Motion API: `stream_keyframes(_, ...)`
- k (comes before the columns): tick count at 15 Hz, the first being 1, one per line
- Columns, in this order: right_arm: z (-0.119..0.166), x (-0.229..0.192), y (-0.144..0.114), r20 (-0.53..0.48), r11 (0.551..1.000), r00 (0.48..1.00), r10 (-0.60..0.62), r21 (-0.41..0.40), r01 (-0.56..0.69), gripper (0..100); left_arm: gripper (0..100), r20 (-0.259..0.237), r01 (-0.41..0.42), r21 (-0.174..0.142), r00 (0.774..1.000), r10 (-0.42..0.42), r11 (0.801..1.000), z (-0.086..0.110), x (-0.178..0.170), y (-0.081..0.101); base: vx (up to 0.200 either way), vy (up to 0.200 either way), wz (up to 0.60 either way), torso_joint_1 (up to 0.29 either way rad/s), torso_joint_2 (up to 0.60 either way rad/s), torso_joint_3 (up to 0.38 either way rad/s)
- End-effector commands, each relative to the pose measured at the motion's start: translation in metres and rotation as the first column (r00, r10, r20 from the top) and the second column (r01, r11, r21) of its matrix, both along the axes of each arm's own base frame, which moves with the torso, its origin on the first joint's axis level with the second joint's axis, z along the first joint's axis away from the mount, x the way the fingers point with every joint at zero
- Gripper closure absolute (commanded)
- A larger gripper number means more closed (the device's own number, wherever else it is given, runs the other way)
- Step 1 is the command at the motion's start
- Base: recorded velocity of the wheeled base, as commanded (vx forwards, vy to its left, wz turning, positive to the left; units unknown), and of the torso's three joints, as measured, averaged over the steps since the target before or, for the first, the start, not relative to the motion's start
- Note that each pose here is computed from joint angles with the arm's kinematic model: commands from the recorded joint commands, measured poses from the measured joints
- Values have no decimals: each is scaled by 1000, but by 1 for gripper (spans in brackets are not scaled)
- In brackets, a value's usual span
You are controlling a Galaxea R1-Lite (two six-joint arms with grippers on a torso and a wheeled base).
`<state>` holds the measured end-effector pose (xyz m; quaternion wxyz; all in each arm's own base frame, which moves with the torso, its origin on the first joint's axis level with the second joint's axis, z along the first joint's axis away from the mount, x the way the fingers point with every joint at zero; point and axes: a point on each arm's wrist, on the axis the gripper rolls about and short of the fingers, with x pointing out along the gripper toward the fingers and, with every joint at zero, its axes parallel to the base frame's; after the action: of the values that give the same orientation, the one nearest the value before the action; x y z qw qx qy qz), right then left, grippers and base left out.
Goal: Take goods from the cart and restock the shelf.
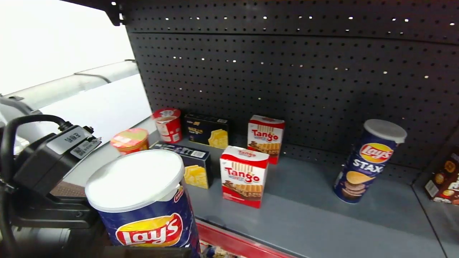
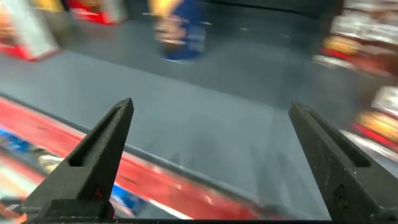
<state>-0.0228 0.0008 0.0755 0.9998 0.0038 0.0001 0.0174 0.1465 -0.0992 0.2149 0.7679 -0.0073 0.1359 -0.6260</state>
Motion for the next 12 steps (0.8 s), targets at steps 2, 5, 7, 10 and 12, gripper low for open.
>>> stream_keyframes(2,0,0,0,2,1000,1000,0,0,0,0,100,-3,14,2,1000,-14,1000,0,0,-3,0,0,-600,2,2,0)
stream_keyframes(5,0,0,0,0,1000,1000,-1,0,1,0,100,-12,9,7,1000,-9,1000,-2,2,-3,0,0,-400,0,2,3)
stream_keyframes(7,0,0,0,0,1000,1000,-1,0,1,0,100,-8,6,4,1000,-6,1000,0,4,-4,0,0,0,0,0,0)
stream_keyframes(10,0,0,0,0,1000,1000,-1,0,1,0,100,-10,1,6,1000,-1,1000,-1,4,-3,0,0,0,0,0,0)
stream_keyframes(12,0,0,0,0,1000,1000,0,0,0,0,100,-14,1,8,1000,-1,1000,-2,4,-3,0,0,-600,5,2,-2)
